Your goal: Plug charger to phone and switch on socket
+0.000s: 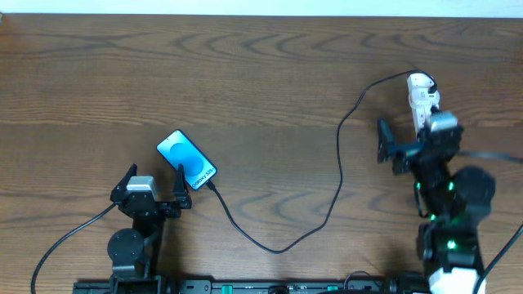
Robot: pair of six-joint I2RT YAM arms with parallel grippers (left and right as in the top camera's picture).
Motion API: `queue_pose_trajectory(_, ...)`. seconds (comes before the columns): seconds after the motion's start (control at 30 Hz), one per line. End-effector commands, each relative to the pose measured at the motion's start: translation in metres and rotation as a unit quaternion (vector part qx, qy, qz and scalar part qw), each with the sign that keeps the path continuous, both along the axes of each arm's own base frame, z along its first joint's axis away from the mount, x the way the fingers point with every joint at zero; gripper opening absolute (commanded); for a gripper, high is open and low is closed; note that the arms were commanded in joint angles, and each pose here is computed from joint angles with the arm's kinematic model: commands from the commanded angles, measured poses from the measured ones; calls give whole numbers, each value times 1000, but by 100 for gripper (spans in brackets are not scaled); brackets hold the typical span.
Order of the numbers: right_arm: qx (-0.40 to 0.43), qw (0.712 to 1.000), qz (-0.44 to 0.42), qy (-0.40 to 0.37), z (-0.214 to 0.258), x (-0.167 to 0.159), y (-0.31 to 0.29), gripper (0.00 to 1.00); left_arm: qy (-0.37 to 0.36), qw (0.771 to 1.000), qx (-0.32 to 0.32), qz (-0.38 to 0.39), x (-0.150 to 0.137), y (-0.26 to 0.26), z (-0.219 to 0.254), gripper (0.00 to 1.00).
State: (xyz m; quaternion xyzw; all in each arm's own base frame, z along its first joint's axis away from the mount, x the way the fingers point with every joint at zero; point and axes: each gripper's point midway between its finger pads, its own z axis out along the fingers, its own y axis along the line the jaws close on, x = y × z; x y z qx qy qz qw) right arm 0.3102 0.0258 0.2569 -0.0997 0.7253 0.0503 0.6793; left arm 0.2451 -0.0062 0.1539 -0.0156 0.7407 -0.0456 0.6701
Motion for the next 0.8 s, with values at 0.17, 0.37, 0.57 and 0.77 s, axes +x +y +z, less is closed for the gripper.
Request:
queue_pose_trajectory(0.17,-2,996,-8,-85,-11,-35,-1,99,23,1000,0,-17,-1,-6,-15,98)
queue_pose_trajectory(0.37,22,992,-35,-121,-21,-50,-10,99,23,1000,0,-17,-1,-6,-15,98)
queue_pose_trajectory(0.57,96,984,-95,-115,-36,-57,-31,99,23,1000,-1,-17,-1,-6,-15,98)
queue_pose_trajectory(0.77,95,986,-102,-91,-49,-61,-32,99,23,1000,0,-17,-1,-6,-15,98)
